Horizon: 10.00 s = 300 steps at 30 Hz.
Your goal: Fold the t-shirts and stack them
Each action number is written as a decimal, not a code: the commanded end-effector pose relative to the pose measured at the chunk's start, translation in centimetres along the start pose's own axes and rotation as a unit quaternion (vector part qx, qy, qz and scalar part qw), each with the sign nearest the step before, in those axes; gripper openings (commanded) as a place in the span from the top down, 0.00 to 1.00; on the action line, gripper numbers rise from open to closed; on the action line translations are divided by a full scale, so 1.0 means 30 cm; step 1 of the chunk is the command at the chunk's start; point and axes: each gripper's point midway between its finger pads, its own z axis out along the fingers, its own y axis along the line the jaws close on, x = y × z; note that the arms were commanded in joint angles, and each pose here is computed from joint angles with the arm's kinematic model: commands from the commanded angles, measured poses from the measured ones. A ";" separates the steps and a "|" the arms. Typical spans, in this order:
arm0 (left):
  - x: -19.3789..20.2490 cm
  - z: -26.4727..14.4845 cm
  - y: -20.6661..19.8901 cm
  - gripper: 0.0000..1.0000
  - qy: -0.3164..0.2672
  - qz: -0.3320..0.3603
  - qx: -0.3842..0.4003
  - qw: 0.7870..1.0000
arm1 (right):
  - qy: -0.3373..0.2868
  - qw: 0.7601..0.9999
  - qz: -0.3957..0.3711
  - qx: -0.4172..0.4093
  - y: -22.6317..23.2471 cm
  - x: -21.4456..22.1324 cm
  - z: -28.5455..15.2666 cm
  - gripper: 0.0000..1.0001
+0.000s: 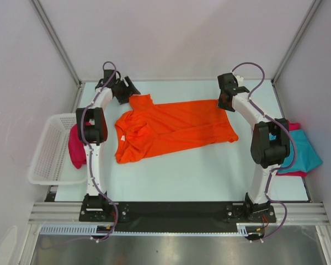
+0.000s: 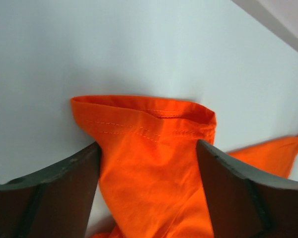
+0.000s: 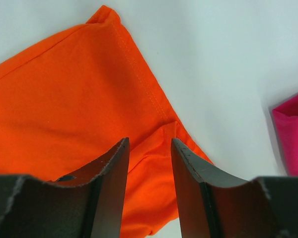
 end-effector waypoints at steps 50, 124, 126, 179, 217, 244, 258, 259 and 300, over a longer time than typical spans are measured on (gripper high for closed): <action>0.113 -0.295 -0.176 0.76 -0.052 0.137 -0.051 0.988 | 0.056 0.995 0.064 -0.051 0.057 -0.139 0.330 0.45; -0.075 -0.225 -0.213 0.14 -0.080 0.109 -0.088 0.987 | 0.069 0.992 0.011 -0.102 0.202 -0.024 0.402 1.00; -0.091 -0.251 -0.263 0.14 -0.092 0.120 -0.069 0.986 | 0.069 0.992 0.011 -0.101 0.201 -0.023 0.405 1.00; -0.107 -0.378 -0.283 1.00 -0.120 0.169 -0.031 0.978 | 0.007 0.996 -0.021 -0.081 0.145 -0.067 0.168 1.00; 0.443 -0.690 -0.145 1.00 -0.068 0.140 -0.015 0.988 | 0.025 0.999 0.001 -0.030 0.013 0.074 0.042 1.00; 0.487 -0.669 -0.083 0.00 -0.048 0.126 -0.080 0.988 | -0.010 0.999 0.024 -0.040 0.069 -0.116 0.015 0.69; 0.449 -0.459 -0.063 0.00 -0.017 0.119 -0.090 0.989 | 0.032 0.998 0.000 -0.045 0.159 -0.079 0.141 0.69; 0.446 -0.446 -0.063 0.00 -0.016 0.116 -0.089 0.989 | 0.033 0.998 0.000 -0.045 0.156 -0.077 0.142 0.69; 0.406 -0.401 -0.239 0.01 -0.039 0.169 -0.067 0.983 | 0.041 0.999 -0.009 -0.028 0.108 -0.038 0.136 0.73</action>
